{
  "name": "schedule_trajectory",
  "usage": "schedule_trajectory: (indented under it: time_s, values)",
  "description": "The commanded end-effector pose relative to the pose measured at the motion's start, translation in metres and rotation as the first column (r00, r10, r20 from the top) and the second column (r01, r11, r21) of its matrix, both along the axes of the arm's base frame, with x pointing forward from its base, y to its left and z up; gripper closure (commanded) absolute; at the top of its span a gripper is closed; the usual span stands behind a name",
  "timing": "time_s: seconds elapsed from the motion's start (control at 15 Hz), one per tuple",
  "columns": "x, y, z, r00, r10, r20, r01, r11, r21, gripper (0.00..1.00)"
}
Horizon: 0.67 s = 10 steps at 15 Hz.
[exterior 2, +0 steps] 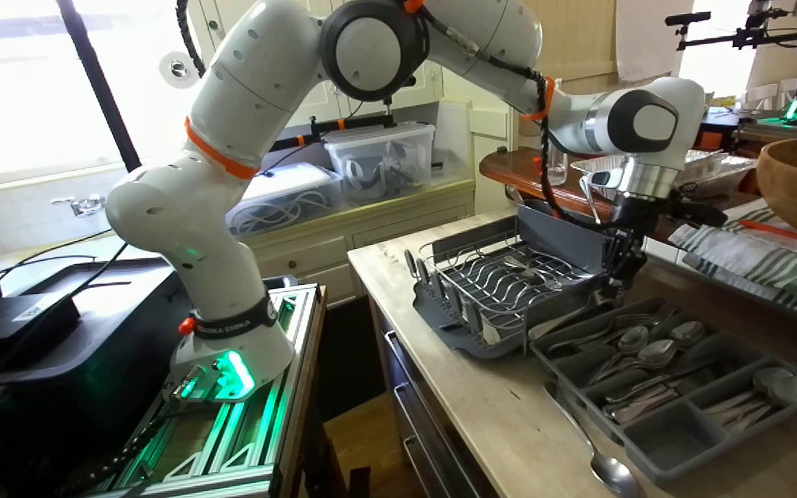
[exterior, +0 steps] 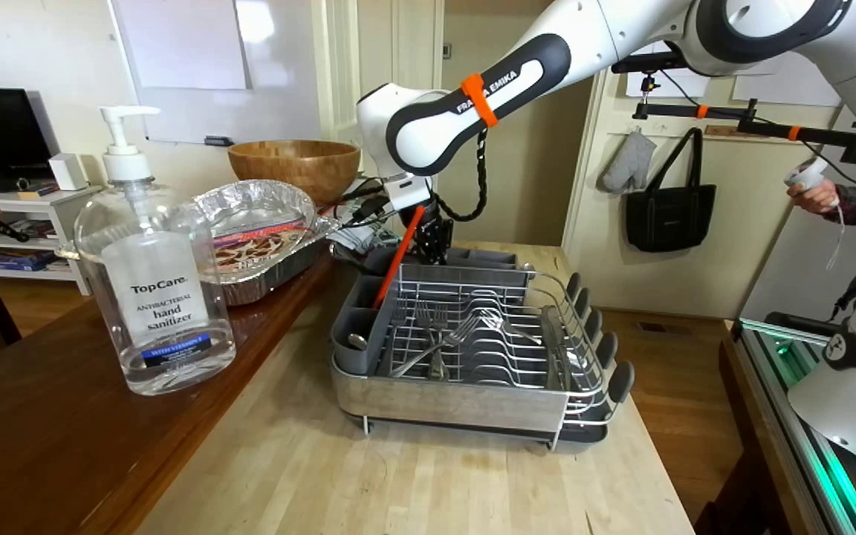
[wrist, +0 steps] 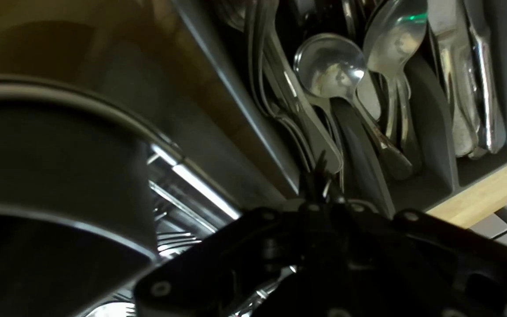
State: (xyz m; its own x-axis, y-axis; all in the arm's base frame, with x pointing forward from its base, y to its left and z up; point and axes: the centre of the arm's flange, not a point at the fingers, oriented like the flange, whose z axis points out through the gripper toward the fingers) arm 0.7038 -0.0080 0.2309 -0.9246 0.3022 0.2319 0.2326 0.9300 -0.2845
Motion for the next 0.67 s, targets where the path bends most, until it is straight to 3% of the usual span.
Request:
schedule_trajectory:
  time_s: [0.0, 0.2, 0.33, 0.6]
  values:
    - [0.005, 0.003, 0.009, 0.998, 0.047, -0.03, -0.046, 0.998, 0.047, 0.99]
    - [0.006, 0.005, 0.026, 0.999, 0.044, 0.007, -0.045, 0.998, 0.053, 0.99]
    - [0.005, 0.011, 0.035, 0.997, 0.071, 0.015, -0.073, 0.991, 0.11, 0.99]
    - [0.006, 0.001, 0.049, 0.998, 0.041, 0.046, -0.043, 0.998, 0.04, 0.99]
